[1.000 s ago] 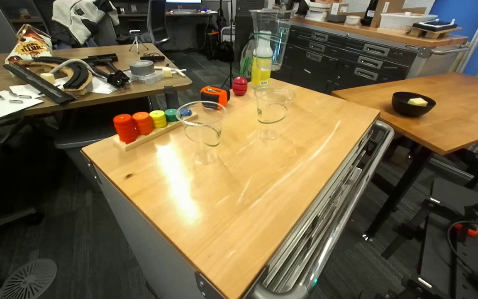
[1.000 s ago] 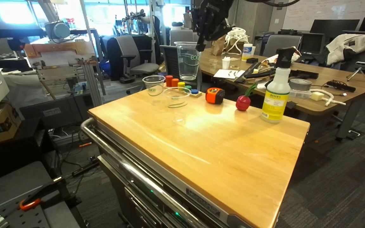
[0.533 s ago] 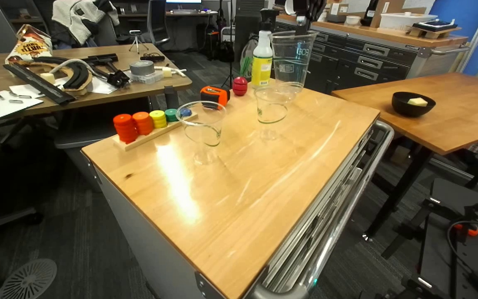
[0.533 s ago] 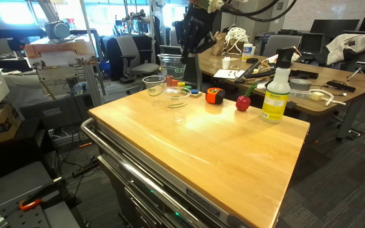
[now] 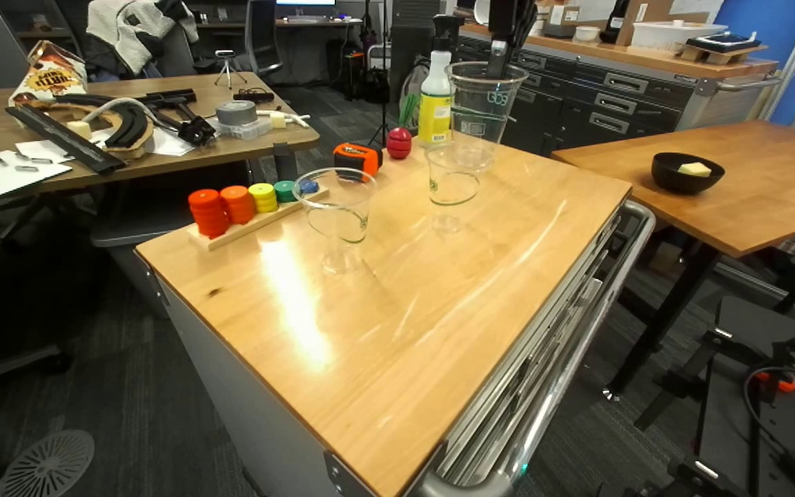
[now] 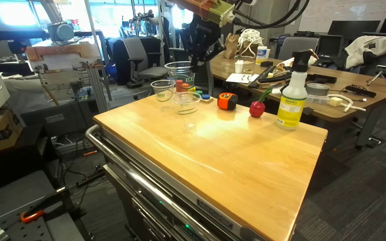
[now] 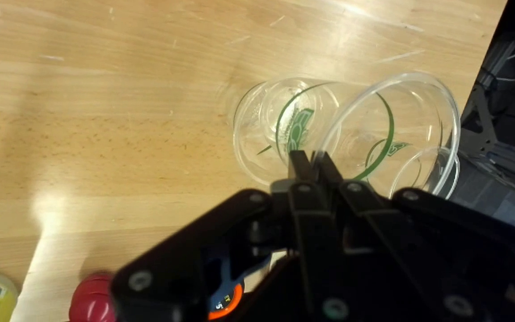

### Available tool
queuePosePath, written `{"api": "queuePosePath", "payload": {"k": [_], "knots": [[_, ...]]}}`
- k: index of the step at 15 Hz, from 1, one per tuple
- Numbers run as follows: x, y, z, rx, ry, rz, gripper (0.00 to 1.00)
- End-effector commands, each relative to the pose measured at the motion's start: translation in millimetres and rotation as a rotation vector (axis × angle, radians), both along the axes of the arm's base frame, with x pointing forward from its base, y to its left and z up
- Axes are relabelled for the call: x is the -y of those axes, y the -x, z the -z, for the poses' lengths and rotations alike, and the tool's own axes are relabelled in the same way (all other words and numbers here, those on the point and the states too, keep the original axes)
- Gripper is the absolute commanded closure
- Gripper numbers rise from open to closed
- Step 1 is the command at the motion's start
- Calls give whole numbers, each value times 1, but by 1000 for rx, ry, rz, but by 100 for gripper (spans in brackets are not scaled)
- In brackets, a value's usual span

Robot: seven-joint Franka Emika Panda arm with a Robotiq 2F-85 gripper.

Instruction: Stack all three clear cups together

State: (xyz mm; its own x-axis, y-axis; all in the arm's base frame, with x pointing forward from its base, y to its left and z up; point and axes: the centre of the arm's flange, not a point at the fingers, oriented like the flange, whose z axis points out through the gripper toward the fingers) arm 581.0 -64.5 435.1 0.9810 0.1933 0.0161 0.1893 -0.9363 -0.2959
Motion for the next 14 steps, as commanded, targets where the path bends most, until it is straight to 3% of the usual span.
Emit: {"api": "queuePosePath", "payload": {"k": [1, 7, 13, 14], "knots": [[-4, 14, -4, 56, -22, -28, 98], [-3, 3, 20, 93, -15, -62, 98], [-7, -3, 65, 68, -26, -74, 98], [-7, -3, 67, 72, -22, -79, 69]]}}
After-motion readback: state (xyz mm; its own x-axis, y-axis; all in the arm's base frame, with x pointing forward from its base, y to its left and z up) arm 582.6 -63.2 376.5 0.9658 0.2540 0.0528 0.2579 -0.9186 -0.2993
